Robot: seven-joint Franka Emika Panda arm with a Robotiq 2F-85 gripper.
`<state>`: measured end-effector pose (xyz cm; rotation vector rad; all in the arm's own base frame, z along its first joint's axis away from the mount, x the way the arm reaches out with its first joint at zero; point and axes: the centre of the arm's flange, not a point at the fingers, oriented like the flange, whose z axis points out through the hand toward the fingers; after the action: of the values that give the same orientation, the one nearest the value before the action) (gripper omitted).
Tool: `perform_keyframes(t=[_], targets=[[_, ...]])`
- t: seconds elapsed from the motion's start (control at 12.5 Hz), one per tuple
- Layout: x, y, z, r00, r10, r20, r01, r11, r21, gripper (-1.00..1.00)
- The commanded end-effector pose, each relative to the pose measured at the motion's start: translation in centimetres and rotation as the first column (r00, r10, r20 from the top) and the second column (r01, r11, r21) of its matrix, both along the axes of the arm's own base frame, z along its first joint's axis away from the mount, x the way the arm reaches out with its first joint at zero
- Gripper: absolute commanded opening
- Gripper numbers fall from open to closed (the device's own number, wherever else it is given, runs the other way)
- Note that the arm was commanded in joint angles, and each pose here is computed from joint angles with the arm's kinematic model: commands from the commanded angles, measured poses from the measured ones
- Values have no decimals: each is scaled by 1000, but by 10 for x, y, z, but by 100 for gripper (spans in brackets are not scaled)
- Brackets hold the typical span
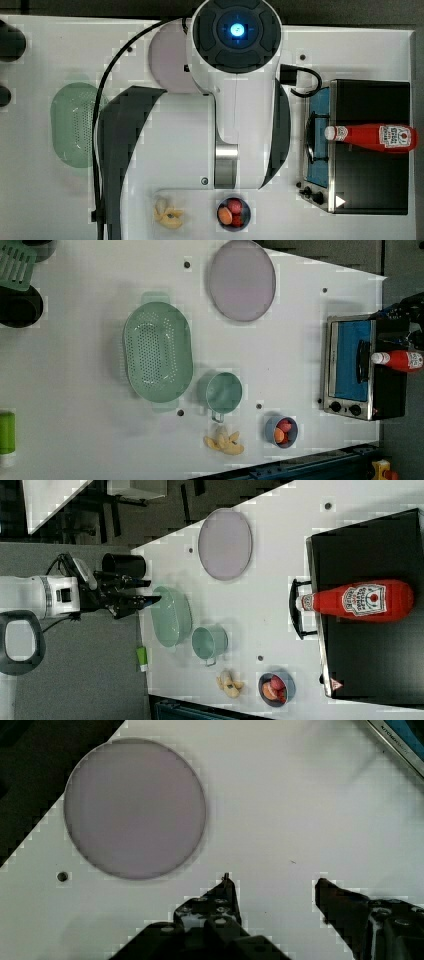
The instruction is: Pick Ketchup from oven and place it on table.
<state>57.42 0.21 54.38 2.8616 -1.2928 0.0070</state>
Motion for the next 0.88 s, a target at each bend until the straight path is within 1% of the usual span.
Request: perform_keyframes(t=[0.08, 0.16, 0.4, 0.56, 0.64, 0.8, 0.88], targets=[[-61, -59, 53, 998, -69, 1, 69, 998, -7, 49], [-61, -67, 50, 996, -84, -5, 84, 996, -5, 100], [-60, -108, 36, 987, -156, -28, 157, 988, 2, 100], [-62, -148, 21, 972, -228, -54, 229, 973, 6, 100], [-63, -177, 8, 958, -279, -64, 280, 960, 6, 100], [-64, -214, -8, 938, -342, -58, 342, 940, 0, 100], [-65, -236, -16, 925, -377, -42, 377, 926, -5, 100]])
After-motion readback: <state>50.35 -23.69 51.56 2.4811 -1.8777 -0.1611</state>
